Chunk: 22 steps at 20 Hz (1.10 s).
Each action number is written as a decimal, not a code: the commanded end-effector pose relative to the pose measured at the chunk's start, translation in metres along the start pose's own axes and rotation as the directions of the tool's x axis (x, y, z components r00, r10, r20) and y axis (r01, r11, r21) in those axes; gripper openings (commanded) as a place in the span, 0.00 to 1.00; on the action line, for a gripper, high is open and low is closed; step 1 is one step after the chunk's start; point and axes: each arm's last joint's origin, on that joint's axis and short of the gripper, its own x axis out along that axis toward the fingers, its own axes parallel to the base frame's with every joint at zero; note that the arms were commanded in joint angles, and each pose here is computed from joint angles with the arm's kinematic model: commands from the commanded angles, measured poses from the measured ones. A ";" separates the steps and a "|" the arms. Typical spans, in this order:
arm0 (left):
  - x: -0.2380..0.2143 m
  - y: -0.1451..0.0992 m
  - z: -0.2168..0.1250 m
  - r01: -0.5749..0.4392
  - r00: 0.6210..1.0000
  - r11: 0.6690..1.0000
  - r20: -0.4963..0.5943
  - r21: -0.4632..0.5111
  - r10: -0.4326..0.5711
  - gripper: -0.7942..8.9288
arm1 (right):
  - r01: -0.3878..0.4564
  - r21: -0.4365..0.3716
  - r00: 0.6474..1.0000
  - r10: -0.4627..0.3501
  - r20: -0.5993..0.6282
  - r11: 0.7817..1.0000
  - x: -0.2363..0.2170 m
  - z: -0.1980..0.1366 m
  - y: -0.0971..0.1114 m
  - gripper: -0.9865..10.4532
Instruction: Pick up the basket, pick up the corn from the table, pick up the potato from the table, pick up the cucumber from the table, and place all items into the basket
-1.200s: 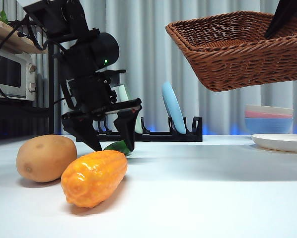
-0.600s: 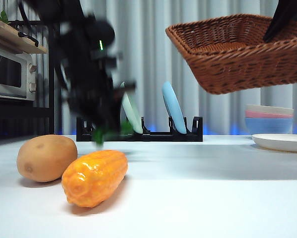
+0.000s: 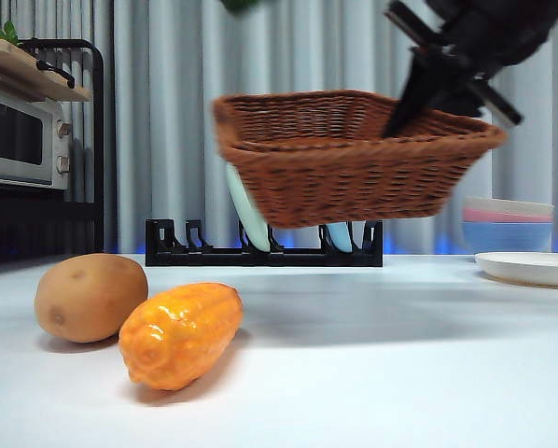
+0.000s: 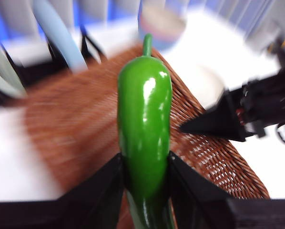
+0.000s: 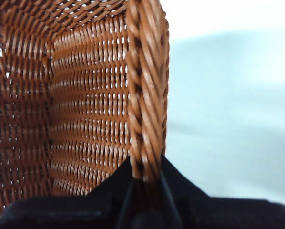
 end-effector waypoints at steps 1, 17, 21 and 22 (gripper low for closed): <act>0.031 -0.006 -0.014 -0.030 0.997 1.000 -0.069 -0.002 0.029 0.07 | -0.047 0.003 0.999 0.047 0.013 0.999 0.006 0.002 0.014 0.08; -0.011 -0.009 -0.028 -0.061 0.969 0.997 -0.236 0.050 0.071 0.70 | -0.027 0.028 0.999 0.026 0.041 0.999 0.002 0.006 0.005 0.08; -0.096 -0.005 -0.034 -0.098 0.961 0.993 -0.253 0.059 0.110 0.70 | 0.015 0.062 0.997 -0.019 0.073 0.998 -0.008 0.011 -0.015 0.08; -0.109 -0.004 -0.039 -0.121 0.951 0.991 -0.278 0.059 0.133 0.70 | 0.022 0.068 0.997 -0.027 0.078 0.997 -0.010 0.011 -0.019 0.08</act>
